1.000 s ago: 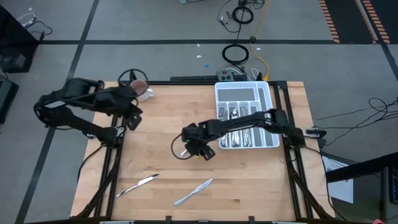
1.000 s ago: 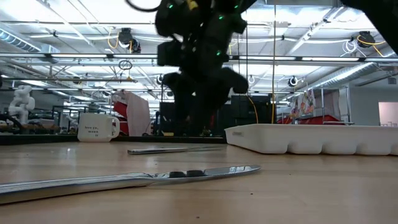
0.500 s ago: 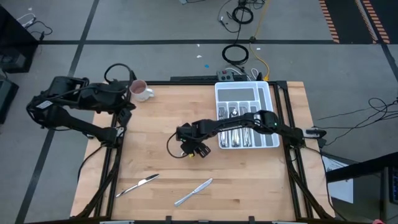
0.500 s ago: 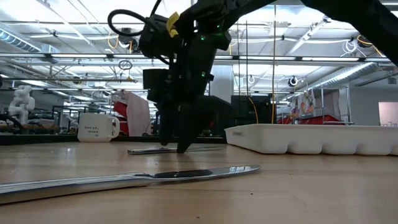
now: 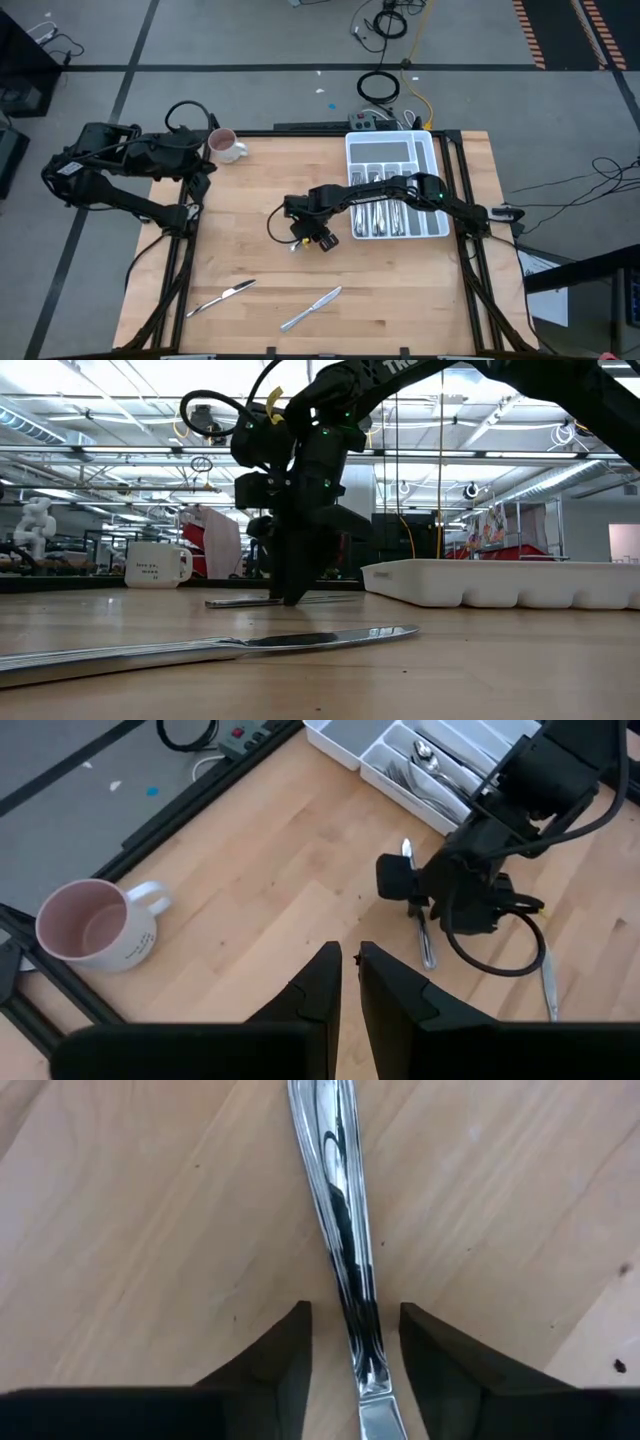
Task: Sort silverware
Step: Put the silver table knife into the silverware tray
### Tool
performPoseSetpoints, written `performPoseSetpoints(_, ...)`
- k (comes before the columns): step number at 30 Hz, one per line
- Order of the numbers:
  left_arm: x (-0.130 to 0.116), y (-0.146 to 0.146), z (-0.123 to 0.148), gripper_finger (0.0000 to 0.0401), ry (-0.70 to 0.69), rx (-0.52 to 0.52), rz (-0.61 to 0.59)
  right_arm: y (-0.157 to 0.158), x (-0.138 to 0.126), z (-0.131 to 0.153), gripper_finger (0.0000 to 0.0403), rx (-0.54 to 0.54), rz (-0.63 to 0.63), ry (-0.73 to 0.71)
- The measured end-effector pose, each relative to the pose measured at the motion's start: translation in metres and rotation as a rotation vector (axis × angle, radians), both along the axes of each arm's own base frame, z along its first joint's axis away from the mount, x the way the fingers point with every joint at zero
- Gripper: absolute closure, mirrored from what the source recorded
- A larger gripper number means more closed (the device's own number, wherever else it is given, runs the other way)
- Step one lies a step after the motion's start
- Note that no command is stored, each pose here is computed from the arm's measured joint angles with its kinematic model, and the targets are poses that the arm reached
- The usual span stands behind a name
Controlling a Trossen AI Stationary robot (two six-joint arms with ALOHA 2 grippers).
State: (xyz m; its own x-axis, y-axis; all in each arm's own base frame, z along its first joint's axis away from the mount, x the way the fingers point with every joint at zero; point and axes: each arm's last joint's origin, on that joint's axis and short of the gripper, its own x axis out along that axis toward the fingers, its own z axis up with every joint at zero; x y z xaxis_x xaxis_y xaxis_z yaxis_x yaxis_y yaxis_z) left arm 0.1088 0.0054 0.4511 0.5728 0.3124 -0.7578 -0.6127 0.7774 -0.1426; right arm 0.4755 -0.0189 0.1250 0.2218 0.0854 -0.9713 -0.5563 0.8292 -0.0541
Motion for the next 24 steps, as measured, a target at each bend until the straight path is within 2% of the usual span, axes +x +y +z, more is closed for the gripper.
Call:
performPoseSetpoints(5, 0.0, 0.0, 0.0, 0.0356, 0.0, 0.0, 0.0, 0.001, -0.001, -0.008, 0.0298, 0.001, -0.009, 0.035)
performPoseSetpoints(12, 0.0, 0.0, 0.0, 0.0356, -0.001, 0.0, 0.0, 0.004, -0.003, -0.011, 0.039, -0.002, -0.038, 0.063)
performPoseSetpoints(20, 0.0, 0.0, 0.0, 0.0356, 0.002, 0.006, -0.008, 0.012, -0.003, -0.007, 0.0399, -0.017, -0.084, 0.065)
performPoseSetpoints(24, 0.0, 0.0, 0.0, 0.0356, 0.01, 0.02, -0.027, 0.019, -0.001, 0.005, 0.0401, -0.018, -0.099, 0.049)
